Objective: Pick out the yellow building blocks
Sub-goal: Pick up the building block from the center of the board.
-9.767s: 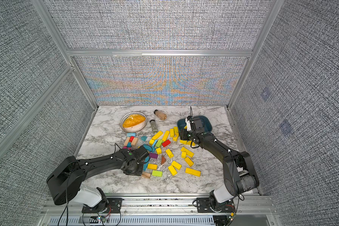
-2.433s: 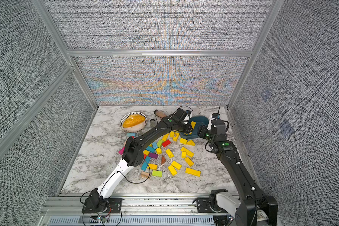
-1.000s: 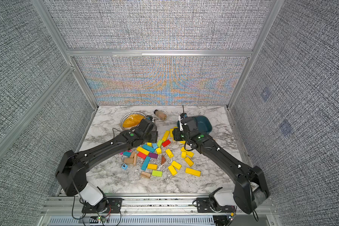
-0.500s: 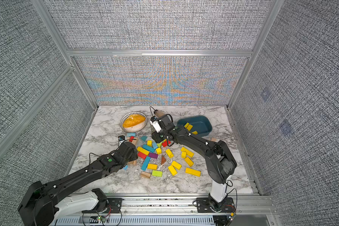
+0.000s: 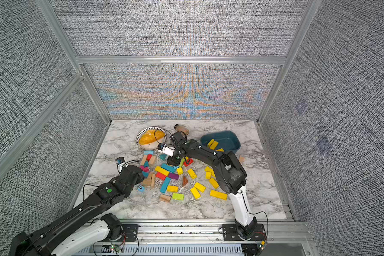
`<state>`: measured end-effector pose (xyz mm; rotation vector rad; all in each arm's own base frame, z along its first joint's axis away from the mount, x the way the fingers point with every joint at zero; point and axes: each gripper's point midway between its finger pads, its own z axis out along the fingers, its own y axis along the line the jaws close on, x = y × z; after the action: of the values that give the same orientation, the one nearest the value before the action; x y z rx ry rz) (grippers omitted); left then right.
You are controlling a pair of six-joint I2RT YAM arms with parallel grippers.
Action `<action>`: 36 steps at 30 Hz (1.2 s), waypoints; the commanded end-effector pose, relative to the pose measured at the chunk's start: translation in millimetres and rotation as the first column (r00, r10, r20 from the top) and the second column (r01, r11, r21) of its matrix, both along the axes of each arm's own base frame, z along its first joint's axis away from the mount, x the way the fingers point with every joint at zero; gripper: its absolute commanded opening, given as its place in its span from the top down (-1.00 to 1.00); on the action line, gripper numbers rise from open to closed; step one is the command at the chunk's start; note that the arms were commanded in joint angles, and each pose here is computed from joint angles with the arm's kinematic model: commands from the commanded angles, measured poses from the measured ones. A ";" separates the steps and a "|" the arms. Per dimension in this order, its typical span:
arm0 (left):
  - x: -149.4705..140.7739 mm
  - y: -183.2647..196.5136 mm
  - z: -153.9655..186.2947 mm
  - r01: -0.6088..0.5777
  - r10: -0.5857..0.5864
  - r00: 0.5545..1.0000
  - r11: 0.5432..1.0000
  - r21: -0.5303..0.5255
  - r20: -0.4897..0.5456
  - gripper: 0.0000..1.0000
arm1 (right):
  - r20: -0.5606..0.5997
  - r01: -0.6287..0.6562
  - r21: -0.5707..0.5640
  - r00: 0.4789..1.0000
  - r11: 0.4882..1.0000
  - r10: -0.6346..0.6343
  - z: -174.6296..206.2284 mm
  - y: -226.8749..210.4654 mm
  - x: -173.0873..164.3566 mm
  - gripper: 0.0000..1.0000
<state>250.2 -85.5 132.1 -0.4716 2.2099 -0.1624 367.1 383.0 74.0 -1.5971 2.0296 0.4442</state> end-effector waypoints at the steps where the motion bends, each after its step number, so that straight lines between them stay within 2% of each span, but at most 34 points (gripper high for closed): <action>1: -0.6 1.3 -2.1 0.012 -0.012 1.000 1.000 0.019 -0.008 -0.28 | 0.009 -0.070 -0.018 0.998 0.997 0.070 -7.9 4.2 -1.9 -0.11; 16: 0.8 -1.6 -5.4 0.027 -0.027 1.000 1.000 0.006 -0.007 -0.27 | -0.008 -0.053 -0.073 0.999 0.996 0.053 -37.9 8.6 12.0 0.08; 19: 0.3 -1.3 -3.6 0.027 -0.027 1.000 1.000 0.007 -0.008 -0.25 | -0.014 -0.057 -0.075 0.998 0.996 0.056 -41.0 9.4 11.3 0.18; 25: -1.0 1.1 2.4 0.026 -0.026 1.000 1.000 0.009 0.003 -0.24 | -0.012 -0.055 -0.058 0.998 0.997 0.055 -36.1 13.5 13.6 0.51; 30: 1.8 -1.3 6.4 0.033 -0.032 0.999 0.999 0.022 -0.006 -0.23 | 0.030 -0.044 -0.001 0.999 0.999 0.044 -5.7 20.1 19.0 0.65; 33: 6.3 -6.7 8.1 0.039 -0.039 0.999 0.999 0.013 -0.008 -0.23 | 0.093 -0.017 0.080 0.996 0.997 0.009 38.1 23.4 23.8 0.68; 36: 11.3 -14.7 5.8 0.055 -0.054 0.998 0.998 0.006 -0.025 -0.23 | 0.173 0.106 0.188 0.975 0.976 -0.139 87.2 5.2 37.7 0.73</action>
<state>257.9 -93.6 136.7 -0.4288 2.2395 -0.1585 387.5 395.9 122.3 -1.5338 1.9090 0.4247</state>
